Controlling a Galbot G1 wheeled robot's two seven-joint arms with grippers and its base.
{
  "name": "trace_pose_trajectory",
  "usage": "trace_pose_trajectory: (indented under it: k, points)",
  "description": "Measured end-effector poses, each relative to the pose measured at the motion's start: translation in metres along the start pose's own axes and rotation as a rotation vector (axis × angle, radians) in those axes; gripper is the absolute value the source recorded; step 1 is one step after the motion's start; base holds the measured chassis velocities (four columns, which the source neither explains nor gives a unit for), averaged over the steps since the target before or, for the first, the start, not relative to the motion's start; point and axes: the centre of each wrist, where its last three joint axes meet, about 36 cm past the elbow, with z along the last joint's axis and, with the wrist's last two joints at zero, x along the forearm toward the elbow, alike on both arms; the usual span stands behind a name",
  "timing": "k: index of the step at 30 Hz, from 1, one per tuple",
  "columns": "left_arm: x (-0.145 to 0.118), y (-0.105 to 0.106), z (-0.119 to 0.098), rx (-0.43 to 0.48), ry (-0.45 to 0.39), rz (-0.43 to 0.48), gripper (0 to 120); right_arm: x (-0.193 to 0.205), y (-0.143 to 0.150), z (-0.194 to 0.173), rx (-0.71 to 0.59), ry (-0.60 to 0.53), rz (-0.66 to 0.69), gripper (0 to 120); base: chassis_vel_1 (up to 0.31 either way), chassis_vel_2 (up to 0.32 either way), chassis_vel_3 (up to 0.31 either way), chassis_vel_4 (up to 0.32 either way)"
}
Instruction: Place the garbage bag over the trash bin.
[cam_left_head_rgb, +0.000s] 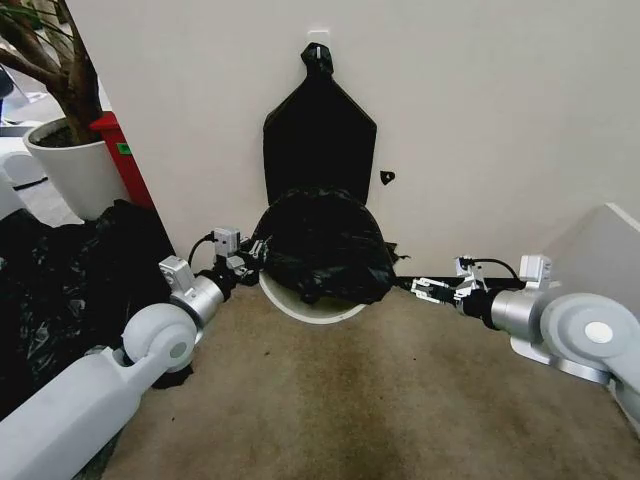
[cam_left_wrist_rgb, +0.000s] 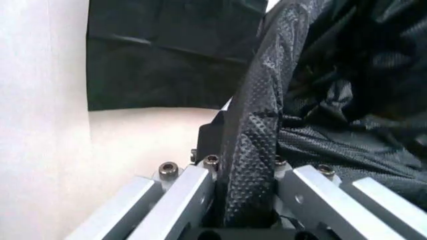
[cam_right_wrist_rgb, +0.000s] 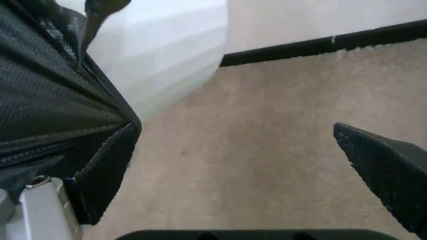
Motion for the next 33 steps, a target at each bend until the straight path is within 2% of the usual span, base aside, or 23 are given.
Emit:
trace_pose_trajectory:
  k: [4,10,14,17,19,22,23,24,28,29,30,33]
  points:
    - [-0.001,-0.004,-0.001,0.021,0.017,-0.019,1,-0.002,0.002,0.003,0.019,-0.018,0.001,100,0.000,0.000,0.000,0.000]
    - [0.001,-0.001,0.003,0.047,0.059,-0.106,1,0.014,0.023,-0.005,0.026,-0.085,-0.047,100,0.000,0.000,0.000,0.000]
    - [0.000,0.008,0.015,0.002,0.035,-0.165,1,0.027,0.043,-0.009,-0.024,-0.126,-0.062,100,0.000,0.000,0.000,0.000]
    - [0.000,0.010,0.021,-0.023,0.027,-0.179,1,0.035,0.055,-0.011,-0.082,-0.160,-0.054,100,0.000,0.000,0.000,0.000]
    - [0.000,0.009,0.024,-0.029,0.032,-0.186,1,0.044,0.065,-0.011,-0.075,-0.181,-0.058,100,0.000,0.000,0.000,0.000]
    - [0.006,0.008,0.023,-0.028,0.052,-0.210,1,0.047,0.067,-0.004,0.120,-0.242,-0.121,100,0.000,0.000,0.000,0.000]
    - [0.006,0.008,0.023,-0.028,0.052,-0.210,1,0.047,0.067,-0.004,0.120,-0.242,-0.121,100,0.000,0.000,0.000,0.000]
    - [0.007,0.006,0.021,-0.025,0.062,-0.216,1,0.046,0.067,-0.001,0.217,-0.262,-0.157,100,0.000,0.000,0.000,0.000]
    - [0.005,-0.002,0.012,0.003,0.095,-0.217,1,0.041,0.070,0.007,0.427,-0.304,-0.213,100,0.000,0.000,0.000,0.000]
    - [0.005,-0.002,0.012,0.003,0.095,-0.217,1,0.041,0.070,0.007,0.427,-0.304,-0.213,100,0.000,0.000,0.000,0.000]
    - [0.004,-0.005,0.009,0.016,0.106,-0.214,1,0.038,0.069,0.010,0.490,-0.307,-0.218,100,0.000,0.000,0.000,0.000]
    - [0.004,-0.011,0.003,0.042,0.128,-0.204,1,0.032,0.068,0.020,0.571,-0.296,-0.214,100,0.000,0.000,0.000,0.000]
